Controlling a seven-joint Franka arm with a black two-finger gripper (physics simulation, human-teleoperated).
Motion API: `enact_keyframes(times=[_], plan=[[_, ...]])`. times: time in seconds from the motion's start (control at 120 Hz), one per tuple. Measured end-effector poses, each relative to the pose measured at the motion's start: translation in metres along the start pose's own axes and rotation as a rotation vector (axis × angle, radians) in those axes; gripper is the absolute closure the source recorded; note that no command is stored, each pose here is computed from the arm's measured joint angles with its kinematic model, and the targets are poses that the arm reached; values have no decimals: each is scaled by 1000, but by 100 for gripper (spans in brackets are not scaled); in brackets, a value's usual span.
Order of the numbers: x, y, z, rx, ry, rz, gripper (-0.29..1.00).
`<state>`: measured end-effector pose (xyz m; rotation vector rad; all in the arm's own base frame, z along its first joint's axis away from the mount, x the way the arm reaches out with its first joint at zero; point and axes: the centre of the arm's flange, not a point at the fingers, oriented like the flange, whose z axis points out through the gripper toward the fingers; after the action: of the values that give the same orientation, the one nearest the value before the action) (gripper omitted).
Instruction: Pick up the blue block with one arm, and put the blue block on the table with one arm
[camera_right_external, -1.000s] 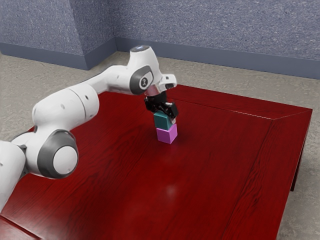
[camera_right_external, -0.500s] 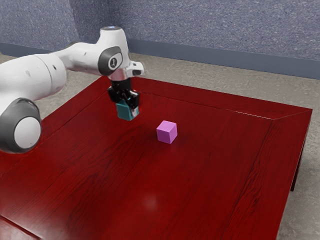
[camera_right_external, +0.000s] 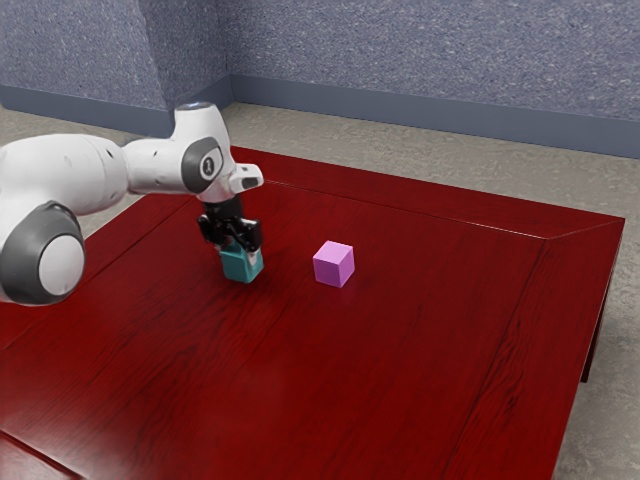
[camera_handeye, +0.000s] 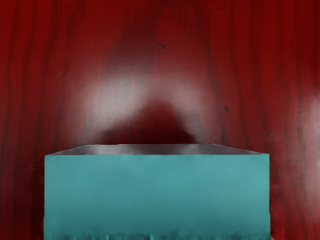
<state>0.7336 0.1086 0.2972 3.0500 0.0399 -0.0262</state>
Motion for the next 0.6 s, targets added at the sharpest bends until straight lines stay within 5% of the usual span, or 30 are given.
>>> enact_keyframes(times=[0.175, 0.283, 0.408, 0.6], plan=[[1, 3, -18, -7, 35, 15, 8], [-18, 24, -133, 4, 137, 47, 5], [-92, 93, -296, 46, 239, 141, 3], [-131, 105, -334, 71, 182, 139, 1]])
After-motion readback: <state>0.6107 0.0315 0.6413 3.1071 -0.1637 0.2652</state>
